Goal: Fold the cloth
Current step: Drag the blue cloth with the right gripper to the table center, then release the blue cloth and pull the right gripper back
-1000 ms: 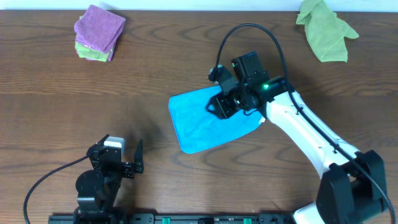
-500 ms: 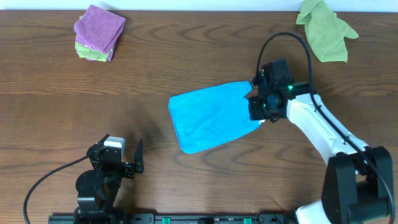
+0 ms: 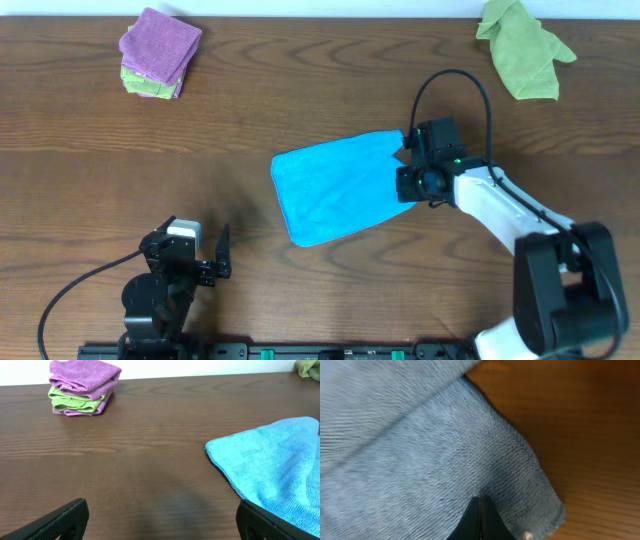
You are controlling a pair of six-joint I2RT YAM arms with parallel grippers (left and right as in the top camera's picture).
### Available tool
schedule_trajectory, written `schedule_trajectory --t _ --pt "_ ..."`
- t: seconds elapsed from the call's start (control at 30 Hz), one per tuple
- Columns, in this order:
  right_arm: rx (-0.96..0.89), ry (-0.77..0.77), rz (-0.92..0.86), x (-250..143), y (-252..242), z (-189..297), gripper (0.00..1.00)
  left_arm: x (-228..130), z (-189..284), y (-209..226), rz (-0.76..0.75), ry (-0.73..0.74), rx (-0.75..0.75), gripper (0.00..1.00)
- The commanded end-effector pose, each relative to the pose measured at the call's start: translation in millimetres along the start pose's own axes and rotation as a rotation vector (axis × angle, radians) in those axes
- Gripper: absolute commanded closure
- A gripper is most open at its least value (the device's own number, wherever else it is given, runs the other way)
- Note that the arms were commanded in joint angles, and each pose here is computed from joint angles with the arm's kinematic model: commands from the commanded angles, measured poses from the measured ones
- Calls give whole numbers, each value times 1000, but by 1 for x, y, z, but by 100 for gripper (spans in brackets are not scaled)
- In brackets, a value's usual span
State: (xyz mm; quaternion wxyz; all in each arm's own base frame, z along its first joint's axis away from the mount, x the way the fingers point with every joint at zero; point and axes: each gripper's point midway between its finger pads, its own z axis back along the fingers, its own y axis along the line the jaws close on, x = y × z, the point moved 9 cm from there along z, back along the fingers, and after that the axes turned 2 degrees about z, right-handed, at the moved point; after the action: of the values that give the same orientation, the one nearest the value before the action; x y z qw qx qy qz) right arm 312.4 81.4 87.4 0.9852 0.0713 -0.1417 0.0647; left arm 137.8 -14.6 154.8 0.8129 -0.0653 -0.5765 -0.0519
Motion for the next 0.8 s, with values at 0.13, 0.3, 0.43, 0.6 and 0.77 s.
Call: schedule_trajectory --t 0.13,0.3,0.43,0.6,0.77 --pt "25 171 -73 -25 -1 -19 99 -8 -3 0 -5 21 0 5" --pt "56 321 -212 -42 7 6 99 -8 -3 0 -5 21 0 5" --pt "47 380 -237 -50 15 34 99 -8 -3 0 -5 21 0 5" --pt "69 284 -223 -40 21 63 99 -8 -3 0 -5 21 0 5" --pt "122 27 -113 -8 29 106 99 -8 -3 0 -5 21 0 5"
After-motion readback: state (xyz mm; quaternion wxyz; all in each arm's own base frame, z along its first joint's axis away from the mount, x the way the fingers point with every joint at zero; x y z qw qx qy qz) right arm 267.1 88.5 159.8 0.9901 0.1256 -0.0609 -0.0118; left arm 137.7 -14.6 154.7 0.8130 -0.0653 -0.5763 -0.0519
